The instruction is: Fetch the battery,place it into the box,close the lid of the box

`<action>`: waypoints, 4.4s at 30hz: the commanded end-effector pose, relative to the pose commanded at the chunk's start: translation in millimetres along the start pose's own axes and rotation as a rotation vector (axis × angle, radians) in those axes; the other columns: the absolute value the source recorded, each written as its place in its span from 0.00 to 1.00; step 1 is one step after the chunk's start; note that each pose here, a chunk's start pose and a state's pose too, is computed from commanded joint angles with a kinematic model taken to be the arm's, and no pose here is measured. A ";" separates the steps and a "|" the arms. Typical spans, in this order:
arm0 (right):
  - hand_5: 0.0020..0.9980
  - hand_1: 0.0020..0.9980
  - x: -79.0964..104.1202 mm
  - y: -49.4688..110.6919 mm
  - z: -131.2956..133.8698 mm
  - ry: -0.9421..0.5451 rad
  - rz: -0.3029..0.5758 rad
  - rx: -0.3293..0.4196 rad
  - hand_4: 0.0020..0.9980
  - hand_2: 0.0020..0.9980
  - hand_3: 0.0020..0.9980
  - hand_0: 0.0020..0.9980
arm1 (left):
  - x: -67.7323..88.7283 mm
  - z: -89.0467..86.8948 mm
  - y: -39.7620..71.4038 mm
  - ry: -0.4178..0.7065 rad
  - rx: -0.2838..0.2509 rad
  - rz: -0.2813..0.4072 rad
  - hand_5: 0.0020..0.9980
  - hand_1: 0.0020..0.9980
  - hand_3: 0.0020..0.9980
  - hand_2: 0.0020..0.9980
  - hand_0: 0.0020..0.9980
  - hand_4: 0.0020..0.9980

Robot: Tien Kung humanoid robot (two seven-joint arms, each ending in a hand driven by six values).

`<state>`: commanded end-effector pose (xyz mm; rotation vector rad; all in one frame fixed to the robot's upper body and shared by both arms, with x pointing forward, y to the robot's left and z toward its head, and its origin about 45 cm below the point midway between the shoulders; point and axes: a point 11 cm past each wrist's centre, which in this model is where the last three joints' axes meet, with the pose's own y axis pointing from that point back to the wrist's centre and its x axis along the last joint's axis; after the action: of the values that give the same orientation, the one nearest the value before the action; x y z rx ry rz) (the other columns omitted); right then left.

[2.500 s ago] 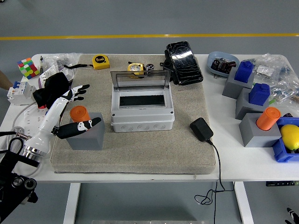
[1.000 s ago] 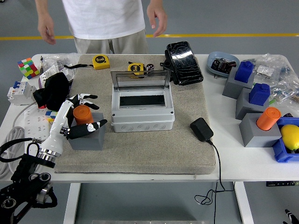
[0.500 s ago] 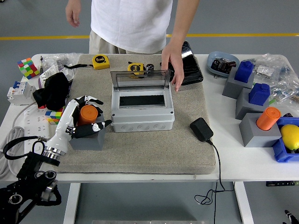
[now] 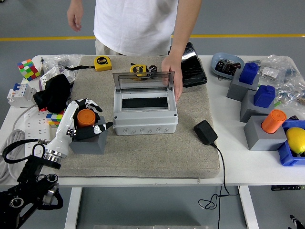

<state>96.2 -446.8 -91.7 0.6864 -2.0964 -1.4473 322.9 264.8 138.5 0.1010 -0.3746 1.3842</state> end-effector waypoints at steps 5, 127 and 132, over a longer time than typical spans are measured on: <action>0.50 0.65 -0.4 0.0 0.3 -0.002 -0.001 0.000 0.96 0.65 0.56 0.63 | -2.4 9.2 -3.2 0.002 -0.031 -0.019 0.00 0.08 0.31 0.25 0.01 0.94; 0.50 0.65 1.3 -0.8 7.8 0.007 0.007 -0.007 0.96 0.64 0.56 0.63 | -40.0 68.2 -77.9 -0.640 -0.037 -0.170 0.20 0.46 0.52 0.43 0.18 1.00; 0.50 0.65 2.0 -0.8 7.6 0.007 0.008 -0.006 0.96 0.64 0.55 0.63 | -38.5 62.3 -70.1 -0.653 -0.008 -0.194 0.38 0.44 0.51 0.42 0.17 1.00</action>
<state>89.9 -443.1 -94.6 0.6794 -2.0865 -1.4445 373.1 197.3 195.1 0.5764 -0.8876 1.1305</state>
